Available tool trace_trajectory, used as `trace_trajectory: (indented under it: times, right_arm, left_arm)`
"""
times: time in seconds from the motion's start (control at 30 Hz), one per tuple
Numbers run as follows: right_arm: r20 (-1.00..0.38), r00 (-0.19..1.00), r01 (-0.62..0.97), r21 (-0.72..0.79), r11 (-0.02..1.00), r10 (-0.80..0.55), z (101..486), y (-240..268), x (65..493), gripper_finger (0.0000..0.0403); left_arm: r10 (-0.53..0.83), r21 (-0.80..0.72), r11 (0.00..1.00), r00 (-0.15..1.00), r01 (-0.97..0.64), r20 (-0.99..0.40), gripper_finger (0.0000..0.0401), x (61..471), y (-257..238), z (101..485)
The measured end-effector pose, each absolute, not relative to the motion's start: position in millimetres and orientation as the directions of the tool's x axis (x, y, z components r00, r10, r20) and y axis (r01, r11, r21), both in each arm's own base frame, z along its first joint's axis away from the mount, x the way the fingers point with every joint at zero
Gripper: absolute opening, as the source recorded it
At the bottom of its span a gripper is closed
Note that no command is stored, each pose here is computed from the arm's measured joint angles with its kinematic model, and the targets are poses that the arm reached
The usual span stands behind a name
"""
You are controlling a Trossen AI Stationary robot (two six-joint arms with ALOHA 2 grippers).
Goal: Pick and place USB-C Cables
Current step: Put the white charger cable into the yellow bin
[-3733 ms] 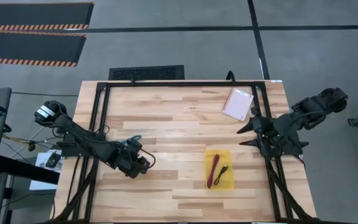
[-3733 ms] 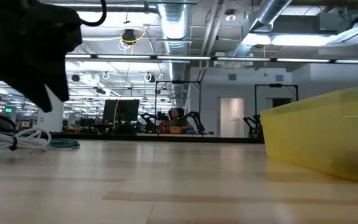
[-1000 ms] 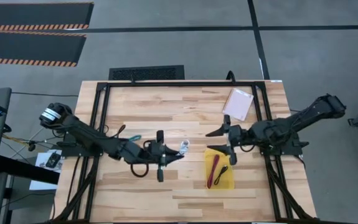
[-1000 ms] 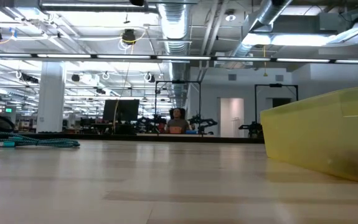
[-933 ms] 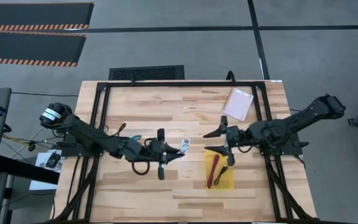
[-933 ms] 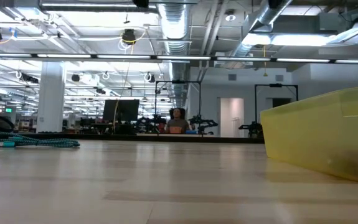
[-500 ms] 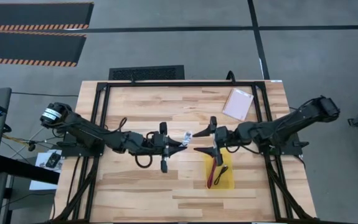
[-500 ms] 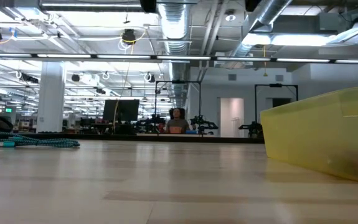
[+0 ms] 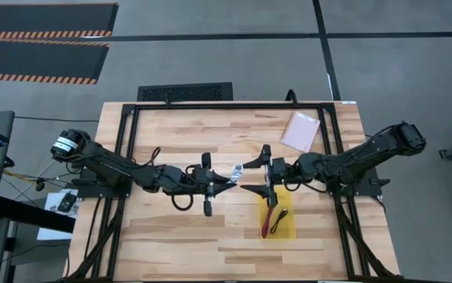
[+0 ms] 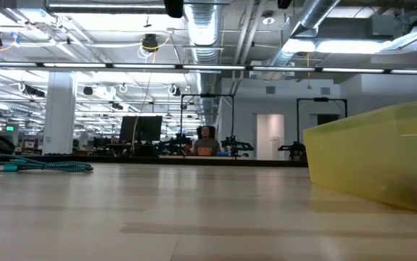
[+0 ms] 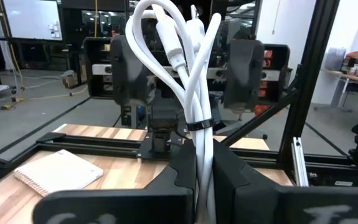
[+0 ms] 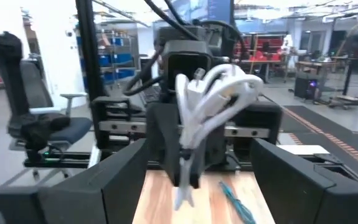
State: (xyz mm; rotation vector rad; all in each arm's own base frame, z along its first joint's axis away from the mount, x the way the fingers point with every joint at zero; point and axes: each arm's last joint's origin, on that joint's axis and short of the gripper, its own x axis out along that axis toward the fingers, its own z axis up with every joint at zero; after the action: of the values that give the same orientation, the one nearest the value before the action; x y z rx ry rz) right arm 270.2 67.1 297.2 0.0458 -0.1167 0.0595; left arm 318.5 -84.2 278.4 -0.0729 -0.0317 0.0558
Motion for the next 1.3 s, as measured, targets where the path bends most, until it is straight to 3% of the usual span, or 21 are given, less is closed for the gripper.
trace_trajectory:
  times: [0.13,1.3]
  right_arm:
    - [0.173,0.982,-0.084,0.049,0.995,0.074,303,67,269,0.0307]
    - [0.162,0.986,-0.052,0.065,0.996,0.041,302,57,272,0.0306]
  left_arm:
    - [0.076,-0.084,0.994,0.997,-0.073,0.030,0.0000,320,-78,278]
    - [0.093,-0.105,0.991,0.995,-0.088,0.043,0.0000,322,-70,280]
